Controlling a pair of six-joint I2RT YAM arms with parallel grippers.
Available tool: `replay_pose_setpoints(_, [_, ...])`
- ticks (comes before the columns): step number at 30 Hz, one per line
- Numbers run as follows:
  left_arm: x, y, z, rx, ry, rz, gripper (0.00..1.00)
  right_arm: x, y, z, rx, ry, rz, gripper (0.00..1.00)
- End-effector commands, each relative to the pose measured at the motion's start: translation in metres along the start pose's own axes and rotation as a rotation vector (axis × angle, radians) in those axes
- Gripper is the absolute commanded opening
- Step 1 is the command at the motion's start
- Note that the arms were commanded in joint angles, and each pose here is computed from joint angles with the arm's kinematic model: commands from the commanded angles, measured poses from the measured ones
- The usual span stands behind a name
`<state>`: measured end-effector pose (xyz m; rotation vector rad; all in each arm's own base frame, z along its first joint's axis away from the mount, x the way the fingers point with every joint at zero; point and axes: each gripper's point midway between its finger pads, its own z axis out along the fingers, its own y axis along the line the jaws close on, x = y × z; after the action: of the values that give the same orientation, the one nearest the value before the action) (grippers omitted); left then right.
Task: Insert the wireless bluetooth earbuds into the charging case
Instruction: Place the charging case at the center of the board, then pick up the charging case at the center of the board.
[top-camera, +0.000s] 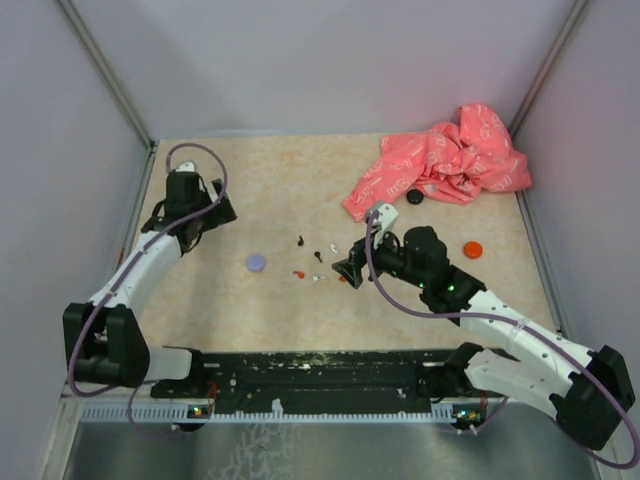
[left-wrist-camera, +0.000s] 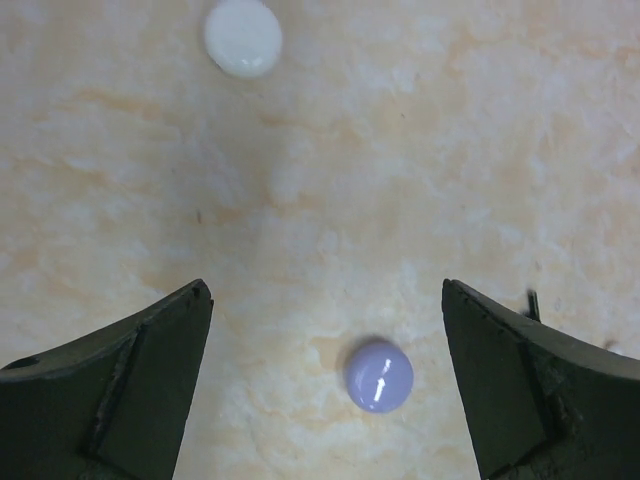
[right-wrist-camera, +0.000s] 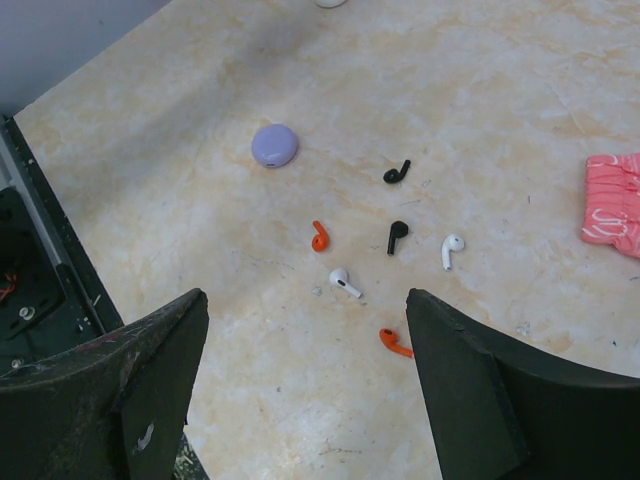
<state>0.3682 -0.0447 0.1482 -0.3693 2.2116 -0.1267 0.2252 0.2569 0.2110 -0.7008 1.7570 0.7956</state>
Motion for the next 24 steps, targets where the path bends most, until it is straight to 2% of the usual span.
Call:
replay_pose_setpoints(1, [-0.023, 0.026, 0.021, -0.062, 0.018, 0.048, 1.00, -0.022, 0.004, -0.003, -0.016, -0.071, -0.018, 0.80])
replay_pose_setpoints(9, [-0.059, 0.051, 0.085, -0.020, 0.050, 0.205, 1.00, -0.013, -0.001, 0.004, -0.002, -0.038, -0.021, 0.80])
replay_pose_setpoints(15, [-0.056, 0.055, 0.135, 0.095, 0.105, 0.299, 1.00, -0.005, -0.003, 0.009, 0.002, -0.005, -0.020, 0.80])
replay_pose_setpoints(24, [-0.044, 0.058, 0.174, 0.182, 0.152, 0.486, 1.00, 0.004, -0.004, 0.015, -0.004, 0.030, -0.014, 0.80])
